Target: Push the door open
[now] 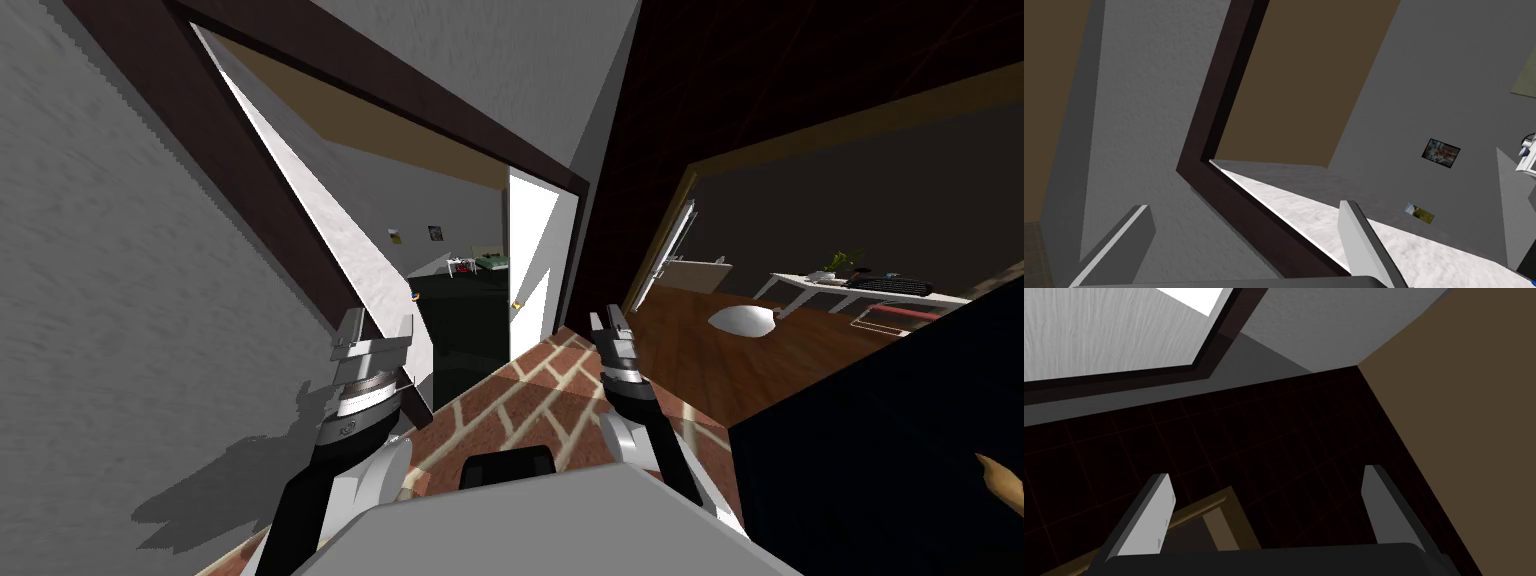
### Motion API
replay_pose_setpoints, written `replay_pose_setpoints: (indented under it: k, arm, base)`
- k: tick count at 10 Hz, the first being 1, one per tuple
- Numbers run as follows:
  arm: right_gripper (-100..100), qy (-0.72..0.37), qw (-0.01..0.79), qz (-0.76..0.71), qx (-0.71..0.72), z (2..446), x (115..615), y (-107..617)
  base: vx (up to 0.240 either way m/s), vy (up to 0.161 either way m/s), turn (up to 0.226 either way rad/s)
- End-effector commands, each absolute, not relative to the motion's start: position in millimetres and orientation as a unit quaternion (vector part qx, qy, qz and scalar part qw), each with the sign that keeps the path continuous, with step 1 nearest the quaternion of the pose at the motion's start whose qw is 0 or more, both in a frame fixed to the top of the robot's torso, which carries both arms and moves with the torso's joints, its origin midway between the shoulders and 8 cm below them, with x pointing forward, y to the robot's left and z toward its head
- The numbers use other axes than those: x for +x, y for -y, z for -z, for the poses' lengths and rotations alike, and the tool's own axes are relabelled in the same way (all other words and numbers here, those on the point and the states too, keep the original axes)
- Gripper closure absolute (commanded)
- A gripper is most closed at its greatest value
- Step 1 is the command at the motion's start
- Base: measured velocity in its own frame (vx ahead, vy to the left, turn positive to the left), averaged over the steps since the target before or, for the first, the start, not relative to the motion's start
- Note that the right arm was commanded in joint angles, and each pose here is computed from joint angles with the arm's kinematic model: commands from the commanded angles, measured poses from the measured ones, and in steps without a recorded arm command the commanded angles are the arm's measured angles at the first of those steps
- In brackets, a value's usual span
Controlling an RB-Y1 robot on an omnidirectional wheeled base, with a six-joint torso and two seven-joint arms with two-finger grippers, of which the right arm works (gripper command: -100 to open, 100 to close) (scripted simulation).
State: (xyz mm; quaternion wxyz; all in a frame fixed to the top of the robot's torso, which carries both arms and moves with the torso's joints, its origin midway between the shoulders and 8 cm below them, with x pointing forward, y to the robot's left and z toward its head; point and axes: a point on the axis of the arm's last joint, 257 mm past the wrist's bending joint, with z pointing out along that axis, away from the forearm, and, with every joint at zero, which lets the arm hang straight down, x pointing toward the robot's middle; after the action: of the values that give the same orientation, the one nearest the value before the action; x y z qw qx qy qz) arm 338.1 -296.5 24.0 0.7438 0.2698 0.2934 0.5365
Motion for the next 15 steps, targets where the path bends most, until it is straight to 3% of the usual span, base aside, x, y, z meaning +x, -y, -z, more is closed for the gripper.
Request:
replay_pose_setpoints:
  k: [1, 15]
  arm:
    - [-100, -0.300, 0.735, -0.541, 0.277, -11, 347, 295]
    - [-100, -0.354, 0.665, -0.565, 0.337, 98, 412, 274]
  base:
    - [0.054, -0.003, 0.062]
    - [0.083, -0.050, 0.064]
